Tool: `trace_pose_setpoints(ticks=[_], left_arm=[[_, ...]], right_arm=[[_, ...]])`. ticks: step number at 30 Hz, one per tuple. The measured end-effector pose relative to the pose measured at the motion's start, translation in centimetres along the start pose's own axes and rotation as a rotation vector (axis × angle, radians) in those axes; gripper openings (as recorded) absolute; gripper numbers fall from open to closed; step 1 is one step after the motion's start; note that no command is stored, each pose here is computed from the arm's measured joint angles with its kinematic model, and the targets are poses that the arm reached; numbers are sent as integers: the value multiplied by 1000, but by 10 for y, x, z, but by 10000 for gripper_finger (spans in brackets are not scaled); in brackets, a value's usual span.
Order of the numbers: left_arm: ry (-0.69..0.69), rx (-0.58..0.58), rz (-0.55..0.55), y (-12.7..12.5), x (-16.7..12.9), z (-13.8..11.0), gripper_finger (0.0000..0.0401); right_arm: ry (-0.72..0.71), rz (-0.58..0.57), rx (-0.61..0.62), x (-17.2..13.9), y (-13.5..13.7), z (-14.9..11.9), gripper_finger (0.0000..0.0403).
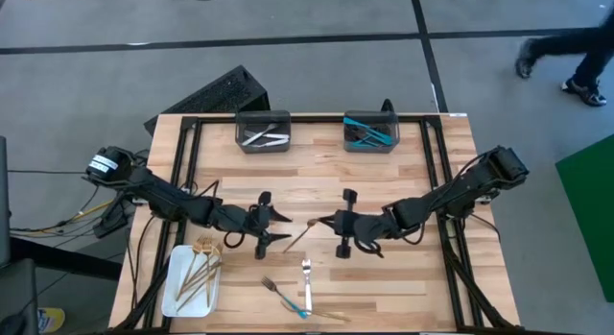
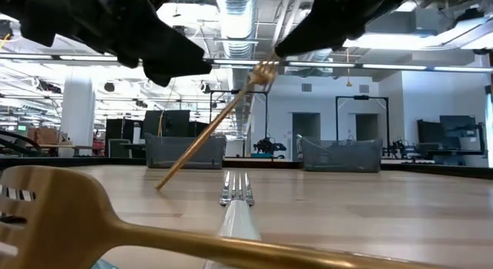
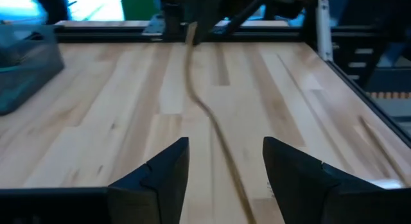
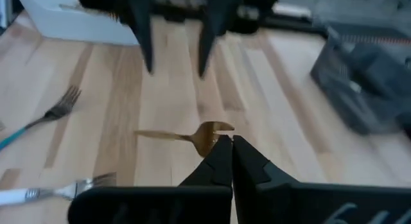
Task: Sort silverware by color (type)
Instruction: Put the gold fork into the white bin
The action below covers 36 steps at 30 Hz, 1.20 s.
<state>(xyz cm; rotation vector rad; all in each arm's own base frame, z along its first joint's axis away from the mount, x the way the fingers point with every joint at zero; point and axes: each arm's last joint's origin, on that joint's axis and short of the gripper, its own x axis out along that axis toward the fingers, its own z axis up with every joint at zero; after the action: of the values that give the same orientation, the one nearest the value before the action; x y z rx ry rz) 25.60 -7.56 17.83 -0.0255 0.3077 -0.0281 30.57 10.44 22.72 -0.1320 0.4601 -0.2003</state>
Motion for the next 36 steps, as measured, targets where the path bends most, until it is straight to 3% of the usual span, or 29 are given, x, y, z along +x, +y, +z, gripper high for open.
trace_pose_setpoints(ticks=[6, 13, 19, 23, 27, 32, 36], left_arm=[[-5, -49, 39, 12, 3, 2, 187], [-5, -53, -42, 10, 3, 2, 178], [-2, -53, -65, 10, 3, 2, 124], [-6, -40, -36, 11, 3, 3, 65], [-11, -54, 33, 13, 3, 2, 10], [-40, -148, 90, 7, -9, 11, 5], [-22, -206, 160, -7, -41, 18, 4]], right_arm=[[-91, -24, -44, -1, 0, 12, 10], [-123, -45, -92, 1, -5, 25, 10], [-206, -54, -103, 1, -9, 37, 11], [-213, -18, -97, 1, -10, 37, 12], [-215, -3, -30, 1, -10, 38, 35], [-216, -2, 35, 2, -12, 38, 82], [-211, -36, 70, 2, -12, 38, 113]])
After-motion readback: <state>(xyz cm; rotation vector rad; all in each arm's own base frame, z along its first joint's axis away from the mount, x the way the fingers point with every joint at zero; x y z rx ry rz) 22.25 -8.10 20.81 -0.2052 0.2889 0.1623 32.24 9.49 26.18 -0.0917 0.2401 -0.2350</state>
